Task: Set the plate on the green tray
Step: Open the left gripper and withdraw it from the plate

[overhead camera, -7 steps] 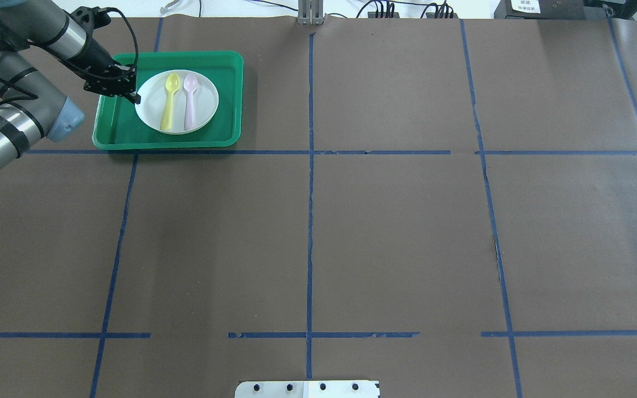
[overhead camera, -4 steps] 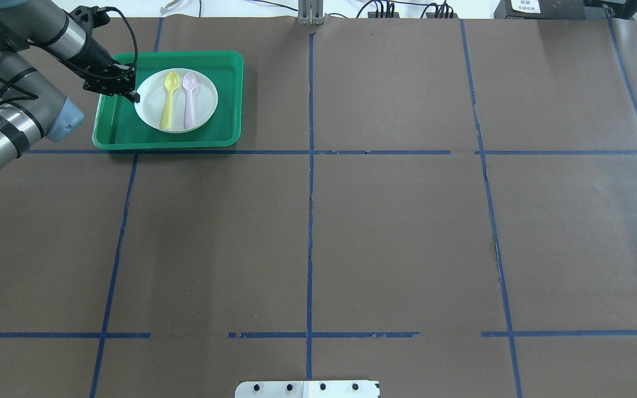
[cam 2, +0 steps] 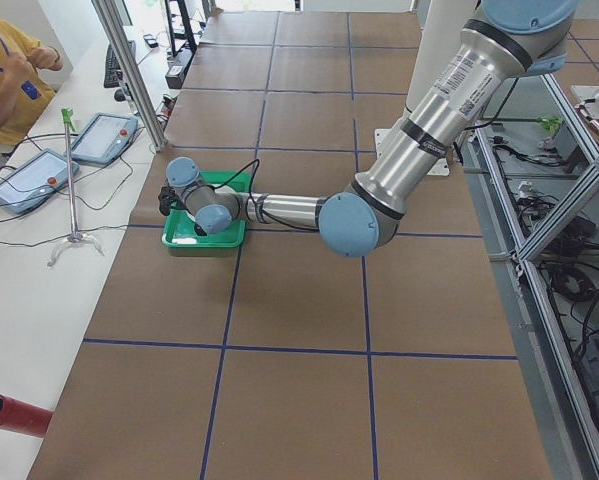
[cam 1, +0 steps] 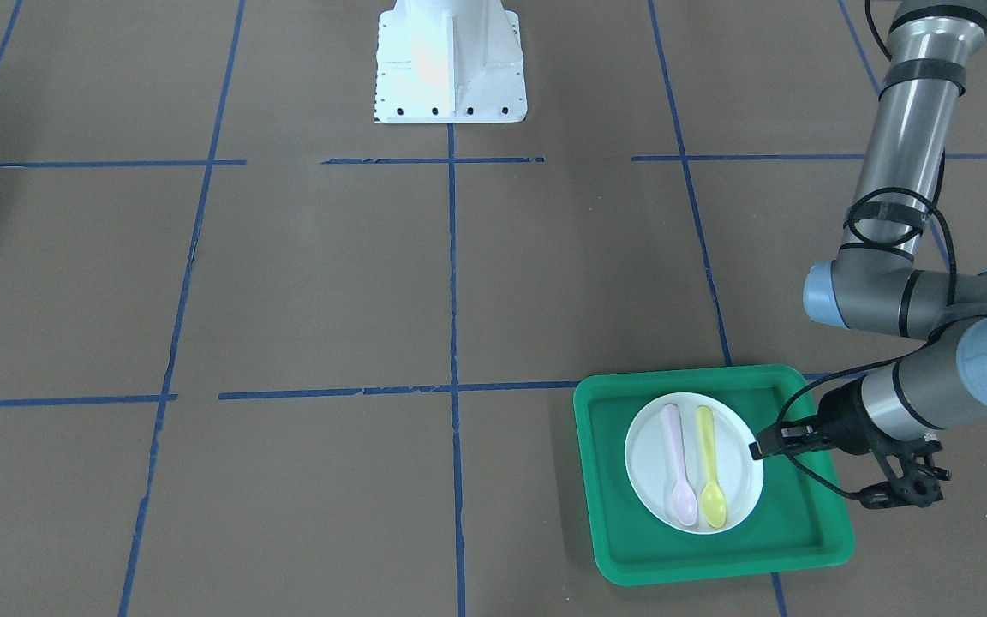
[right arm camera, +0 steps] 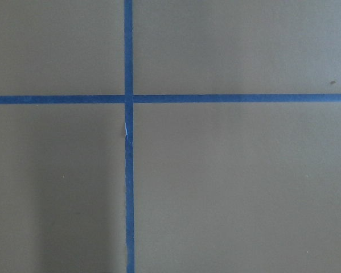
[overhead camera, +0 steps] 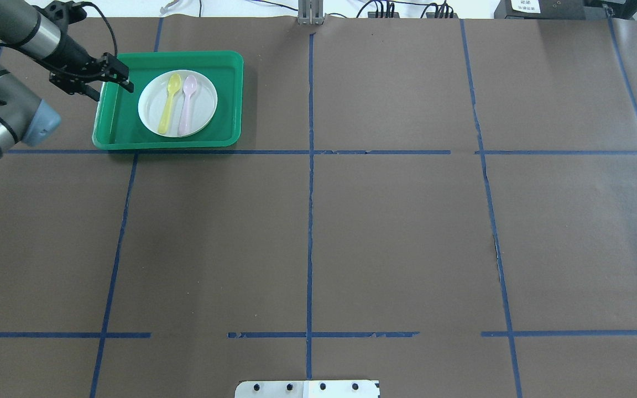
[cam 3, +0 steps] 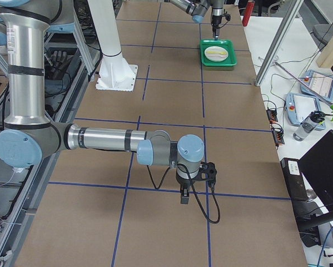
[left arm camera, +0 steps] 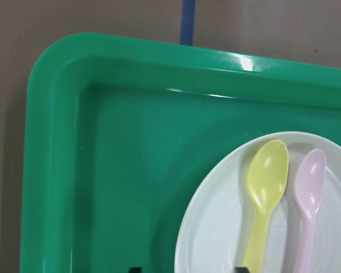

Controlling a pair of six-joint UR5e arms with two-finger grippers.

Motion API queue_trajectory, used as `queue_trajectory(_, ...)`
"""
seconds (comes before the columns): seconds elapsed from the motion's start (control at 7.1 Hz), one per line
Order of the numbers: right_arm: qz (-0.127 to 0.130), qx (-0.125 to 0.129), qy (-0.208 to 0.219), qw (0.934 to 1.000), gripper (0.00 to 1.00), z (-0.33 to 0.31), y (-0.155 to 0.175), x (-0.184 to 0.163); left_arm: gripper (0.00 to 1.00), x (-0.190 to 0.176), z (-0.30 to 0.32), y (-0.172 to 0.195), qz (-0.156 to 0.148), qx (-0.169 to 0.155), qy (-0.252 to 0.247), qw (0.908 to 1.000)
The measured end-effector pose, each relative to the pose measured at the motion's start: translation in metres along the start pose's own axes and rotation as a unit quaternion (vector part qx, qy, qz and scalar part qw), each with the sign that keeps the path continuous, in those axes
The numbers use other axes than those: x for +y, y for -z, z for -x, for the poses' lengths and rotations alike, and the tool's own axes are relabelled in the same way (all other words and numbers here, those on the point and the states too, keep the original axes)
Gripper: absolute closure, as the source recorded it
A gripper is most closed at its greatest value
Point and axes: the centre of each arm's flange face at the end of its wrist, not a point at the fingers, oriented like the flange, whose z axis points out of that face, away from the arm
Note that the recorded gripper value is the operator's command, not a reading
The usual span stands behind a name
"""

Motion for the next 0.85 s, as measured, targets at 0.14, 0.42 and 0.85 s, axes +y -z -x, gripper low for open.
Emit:
queue_trajectory(0.14, 0.000, 0.000, 0.000, 1.0000, 0.00, 0.000, 0.000, 0.000, 0.00, 0.014, 0.023, 0.025, -0.009, -0.002, 0.004, 1.0000)
queue_trajectory(0.42, 0.000, 0.000, 0.000, 1.0000, 0.00, 0.000, 0.000, 0.000, 0.00, 0.033, 0.068, 0.084, -0.017, -0.032, -0.007, 0.9993)
queue_trajectory(0.85, 0.000, 0.000, 0.000, 1.0000, 0.00, 0.000, 0.000, 0.000, 0.00, 0.086, 0.178, 0.191, -0.012, -0.097, -0.070, 0.9927)
